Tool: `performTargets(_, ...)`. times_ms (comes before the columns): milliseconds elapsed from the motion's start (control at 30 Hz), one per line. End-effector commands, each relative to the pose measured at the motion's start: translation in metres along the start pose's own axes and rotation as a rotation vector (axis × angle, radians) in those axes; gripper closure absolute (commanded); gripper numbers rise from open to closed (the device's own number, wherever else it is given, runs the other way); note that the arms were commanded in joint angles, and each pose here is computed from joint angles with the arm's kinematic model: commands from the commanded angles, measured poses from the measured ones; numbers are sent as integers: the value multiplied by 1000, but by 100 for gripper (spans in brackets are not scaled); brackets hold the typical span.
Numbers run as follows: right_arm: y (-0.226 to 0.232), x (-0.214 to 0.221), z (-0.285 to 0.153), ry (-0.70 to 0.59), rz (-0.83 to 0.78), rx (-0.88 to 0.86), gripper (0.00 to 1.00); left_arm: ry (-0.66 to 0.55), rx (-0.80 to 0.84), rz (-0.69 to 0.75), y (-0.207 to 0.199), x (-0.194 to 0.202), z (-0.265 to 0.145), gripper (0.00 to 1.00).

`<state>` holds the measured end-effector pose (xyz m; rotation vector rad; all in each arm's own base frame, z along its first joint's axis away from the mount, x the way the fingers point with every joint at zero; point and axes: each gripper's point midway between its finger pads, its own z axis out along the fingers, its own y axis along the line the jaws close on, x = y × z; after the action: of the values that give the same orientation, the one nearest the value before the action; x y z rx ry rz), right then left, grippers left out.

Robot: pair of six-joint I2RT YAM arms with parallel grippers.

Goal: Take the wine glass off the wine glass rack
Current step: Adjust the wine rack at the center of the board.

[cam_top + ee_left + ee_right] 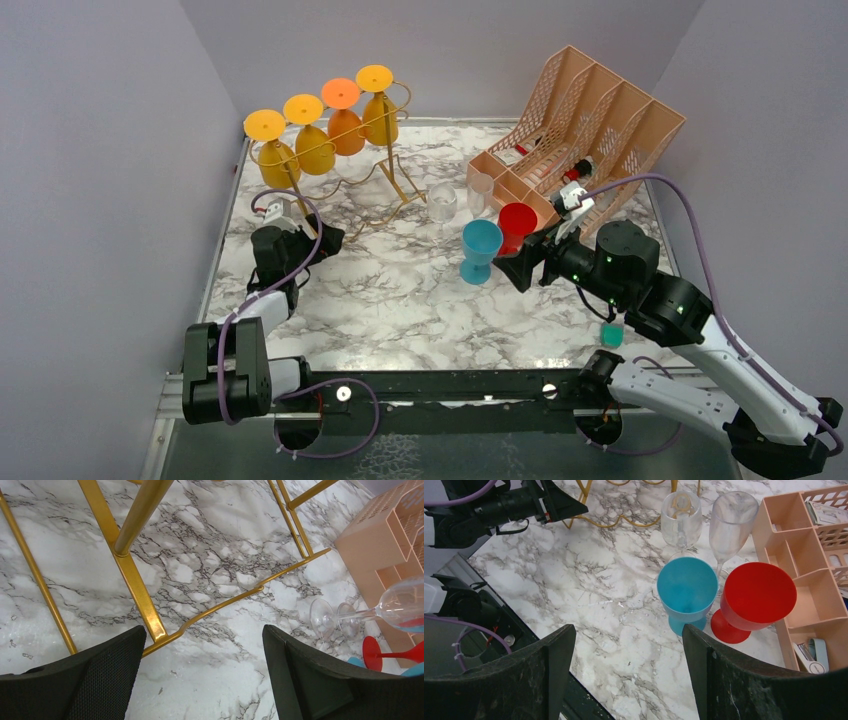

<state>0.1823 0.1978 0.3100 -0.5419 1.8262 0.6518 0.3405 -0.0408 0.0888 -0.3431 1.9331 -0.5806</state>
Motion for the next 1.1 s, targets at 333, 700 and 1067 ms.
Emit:
performTargets(333,-3,3,-1,2,8,14,19,-51,-134,44,21,-9,-9,6)
performTargets(700,-3,3,3,14,2,13,19,18,-184,-35,34,18,-10,6)
performTargets(1067,0,7,6,20,7,-3,19,77,-127,-74,22,37,-13,7)
